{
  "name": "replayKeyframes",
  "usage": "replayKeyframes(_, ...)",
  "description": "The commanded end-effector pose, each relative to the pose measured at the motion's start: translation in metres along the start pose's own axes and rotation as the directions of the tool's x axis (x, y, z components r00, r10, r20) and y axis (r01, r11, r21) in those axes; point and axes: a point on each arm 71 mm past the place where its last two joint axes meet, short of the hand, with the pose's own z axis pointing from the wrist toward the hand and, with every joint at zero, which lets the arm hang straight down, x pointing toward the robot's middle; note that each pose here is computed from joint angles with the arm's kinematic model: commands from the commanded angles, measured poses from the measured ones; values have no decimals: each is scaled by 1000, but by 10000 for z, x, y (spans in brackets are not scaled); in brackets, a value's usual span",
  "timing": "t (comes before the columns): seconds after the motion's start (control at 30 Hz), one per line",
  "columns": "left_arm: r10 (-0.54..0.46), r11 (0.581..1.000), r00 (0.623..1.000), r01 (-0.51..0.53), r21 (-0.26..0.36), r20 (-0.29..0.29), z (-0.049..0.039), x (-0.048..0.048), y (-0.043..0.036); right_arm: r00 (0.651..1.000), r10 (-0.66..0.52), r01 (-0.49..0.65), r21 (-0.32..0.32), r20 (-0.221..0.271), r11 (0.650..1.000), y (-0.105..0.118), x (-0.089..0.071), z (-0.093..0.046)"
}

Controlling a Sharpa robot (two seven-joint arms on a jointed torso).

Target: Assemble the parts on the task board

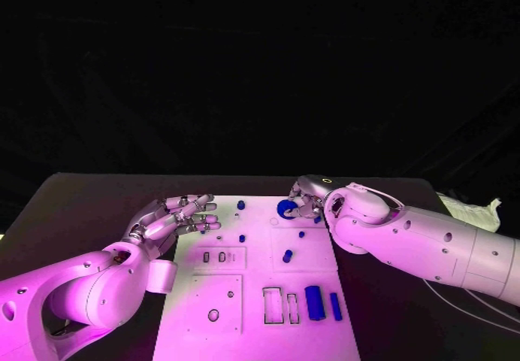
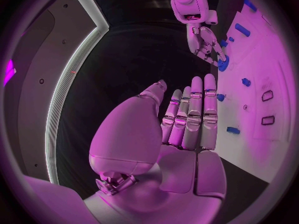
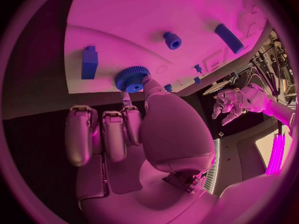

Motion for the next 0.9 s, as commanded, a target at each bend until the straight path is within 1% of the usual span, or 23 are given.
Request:
replayKeyframes(0.03, -13, 1000, 1000, 13, -3, -26, 8, 29, -1, 997, -79, 79, -2, 13, 997, 22, 7, 4)
replayKeyframes(0.3, -13, 1000, 1000, 13, -5, -28, 12, 31, 3, 995, -97, 97, -10, 31, 995, 59, 18, 6)
replayKeyframes(0.5, -13, 1000, 1000, 13, -5, -28, 12, 30, 3, 996, -66, 67, -25, 57, 997, 93, 6, -5)
replayKeyframes(0.77, -10, 1000, 1000, 10, -4, -20, 14, 2, 2, 991, 27, -15, -96, 130, 995, 261, -52, -76)
replayKeyframes(0.9, -9, 1000, 1000, 9, -4, -17, 13, -14, 0, 986, 51, -29, -139, 159, 990, 382, -80, -115)
